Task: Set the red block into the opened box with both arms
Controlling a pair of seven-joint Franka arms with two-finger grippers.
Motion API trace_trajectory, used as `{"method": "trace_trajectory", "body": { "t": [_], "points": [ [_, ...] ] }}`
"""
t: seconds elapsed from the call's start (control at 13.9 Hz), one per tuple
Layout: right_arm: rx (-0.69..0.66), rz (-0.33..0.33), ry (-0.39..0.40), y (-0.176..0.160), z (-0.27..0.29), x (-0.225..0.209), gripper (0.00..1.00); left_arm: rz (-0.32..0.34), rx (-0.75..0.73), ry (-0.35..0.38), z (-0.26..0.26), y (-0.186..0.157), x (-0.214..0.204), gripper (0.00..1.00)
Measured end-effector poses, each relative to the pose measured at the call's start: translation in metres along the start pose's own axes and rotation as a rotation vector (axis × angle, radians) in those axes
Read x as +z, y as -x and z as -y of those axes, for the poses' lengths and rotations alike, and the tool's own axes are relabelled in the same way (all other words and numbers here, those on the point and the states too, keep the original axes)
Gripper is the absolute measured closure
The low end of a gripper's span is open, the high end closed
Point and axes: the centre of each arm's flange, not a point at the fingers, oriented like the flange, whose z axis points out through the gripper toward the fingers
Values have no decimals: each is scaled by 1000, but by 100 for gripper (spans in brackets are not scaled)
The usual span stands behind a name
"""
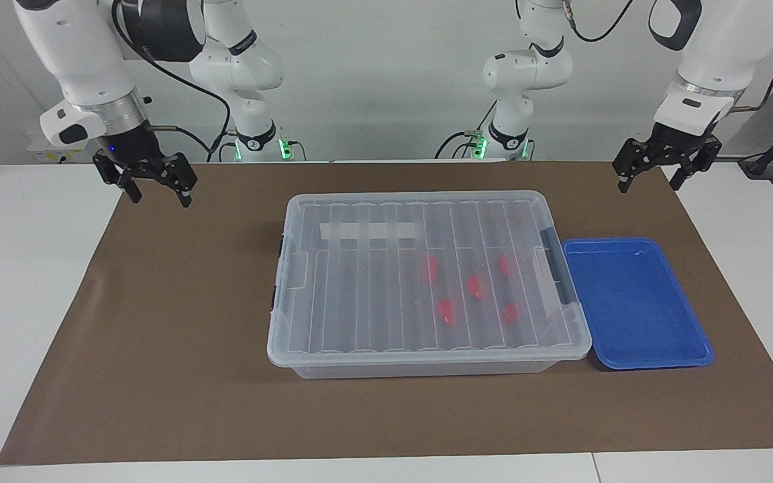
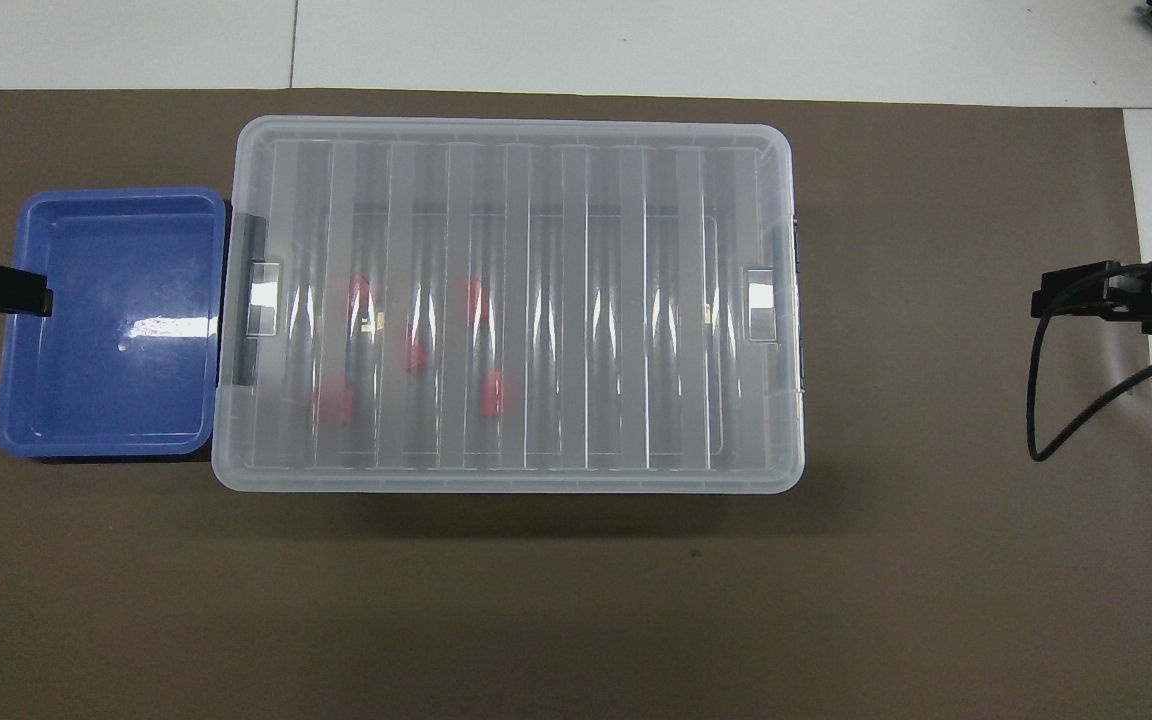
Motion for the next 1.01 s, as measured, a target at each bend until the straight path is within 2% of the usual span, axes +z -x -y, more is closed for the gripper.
{"method": "trace_trajectory", "body": {
  "t": [0.29, 1.01],
  "points": [
    [-2, 38, 4, -7, 2, -15, 0, 1, -1, 0, 0, 0, 0, 0],
    [-9, 75, 9, -11, 7, 2, 0, 1, -1, 0, 0, 0, 0, 0]
  ]
}}
